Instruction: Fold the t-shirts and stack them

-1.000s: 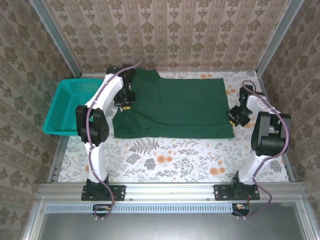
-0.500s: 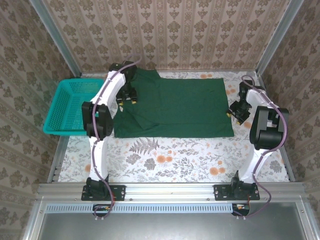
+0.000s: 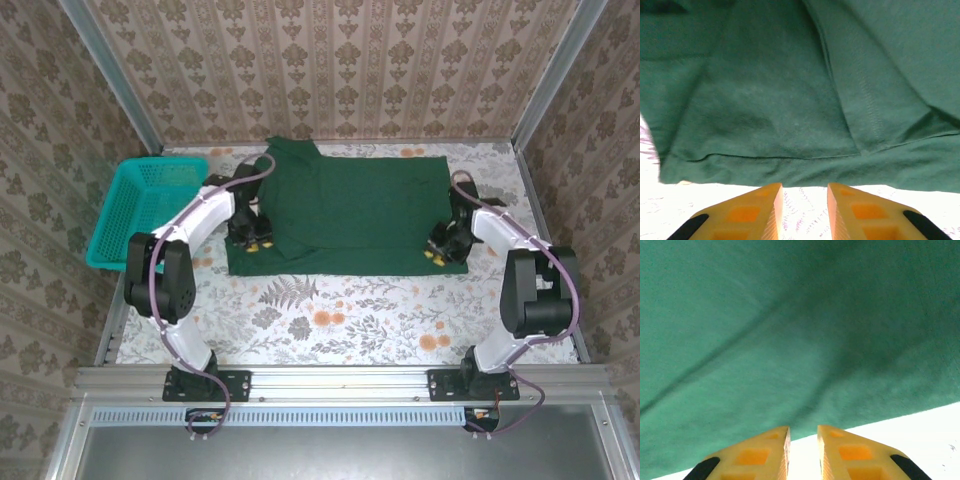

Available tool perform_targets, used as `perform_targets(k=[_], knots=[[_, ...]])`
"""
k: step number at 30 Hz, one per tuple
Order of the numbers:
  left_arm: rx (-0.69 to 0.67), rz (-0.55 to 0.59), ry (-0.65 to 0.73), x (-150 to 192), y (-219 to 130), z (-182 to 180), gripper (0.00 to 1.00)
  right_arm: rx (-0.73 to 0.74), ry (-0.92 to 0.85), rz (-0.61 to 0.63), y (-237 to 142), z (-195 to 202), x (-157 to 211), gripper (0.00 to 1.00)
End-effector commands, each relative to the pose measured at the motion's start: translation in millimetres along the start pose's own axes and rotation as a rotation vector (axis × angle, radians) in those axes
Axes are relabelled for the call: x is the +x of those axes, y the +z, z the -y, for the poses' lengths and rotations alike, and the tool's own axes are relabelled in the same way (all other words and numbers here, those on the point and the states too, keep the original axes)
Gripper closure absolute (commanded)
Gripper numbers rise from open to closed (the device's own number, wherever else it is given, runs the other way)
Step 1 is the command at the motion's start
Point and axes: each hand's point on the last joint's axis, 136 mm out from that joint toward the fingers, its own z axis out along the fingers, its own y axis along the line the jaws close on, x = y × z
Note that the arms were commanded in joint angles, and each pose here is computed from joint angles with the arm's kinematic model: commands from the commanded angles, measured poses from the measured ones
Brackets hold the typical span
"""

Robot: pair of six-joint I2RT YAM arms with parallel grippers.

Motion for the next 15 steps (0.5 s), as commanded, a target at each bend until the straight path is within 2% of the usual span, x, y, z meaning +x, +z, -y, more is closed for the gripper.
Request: perform_targets(k=[1,7,15], knots=[[-0.006,-0.004,-0.026,-5.0,22.9,-6.8,0.73,0.035,0.018,-0.021,16.1,14.9,3.8,0.77],[-0.204,-0.028,-0.057,0.5,50.9,-57.8,0.73,0.144,0.093,-0.048,35.8,55.1,2.0,0.74],[-0.297,-0.076,-0.141,21.7,54.2,-95.1,0.72,0.179,0.162,-0.082,42.4,84.9,3.3,0.69]])
